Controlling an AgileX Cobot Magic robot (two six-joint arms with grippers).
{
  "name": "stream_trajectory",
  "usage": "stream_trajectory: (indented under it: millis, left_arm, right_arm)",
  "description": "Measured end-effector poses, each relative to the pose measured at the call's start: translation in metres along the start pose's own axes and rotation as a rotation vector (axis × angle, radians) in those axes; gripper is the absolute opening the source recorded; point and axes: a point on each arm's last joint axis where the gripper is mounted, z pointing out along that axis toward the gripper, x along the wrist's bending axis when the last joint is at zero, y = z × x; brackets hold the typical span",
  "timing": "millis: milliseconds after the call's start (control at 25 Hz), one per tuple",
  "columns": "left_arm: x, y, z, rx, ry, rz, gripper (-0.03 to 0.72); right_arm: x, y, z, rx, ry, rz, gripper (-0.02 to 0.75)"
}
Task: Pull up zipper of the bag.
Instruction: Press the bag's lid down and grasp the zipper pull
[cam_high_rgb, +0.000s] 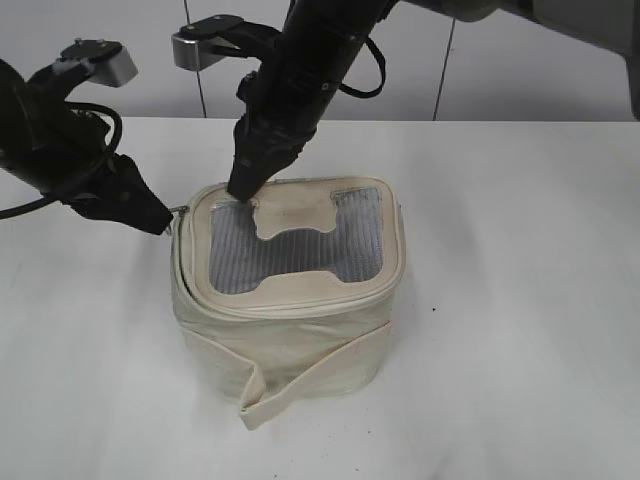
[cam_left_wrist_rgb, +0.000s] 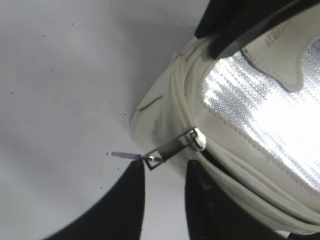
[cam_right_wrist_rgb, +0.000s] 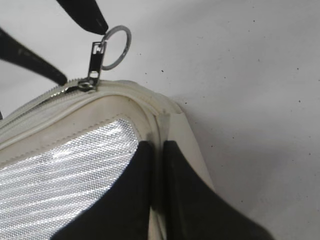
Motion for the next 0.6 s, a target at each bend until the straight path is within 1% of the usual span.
stream_trajectory:
  millis: [160,240,520,600]
  left_arm:
    - [0.0007,0.0006,0.0,-0.006,0.008,0.002,0.058]
    - [0.0001,0.0,0.0,0.0,0.001,0.003,-0.001]
    - [-0.0039,-0.0041,-0.0002,0.045,-0.043,0.009,-0.003]
    - [-0.0036,-0.0058,-0.0003,0.064,-0.04,0.015,-0.003]
  right_arm:
    - [0.0,0.0,0.0,0.001,-0.001,0.002,0.039]
    - [-0.0001,-0.0001,0.0,0.001,-0.001,0.001,0.039]
    - [-0.0004,-0.0004,0.0,0.005,-0.005,0.003,0.039]
    - [-0.0004,-0.0004,0.0,0.005,-0.005,0.005,0.039]
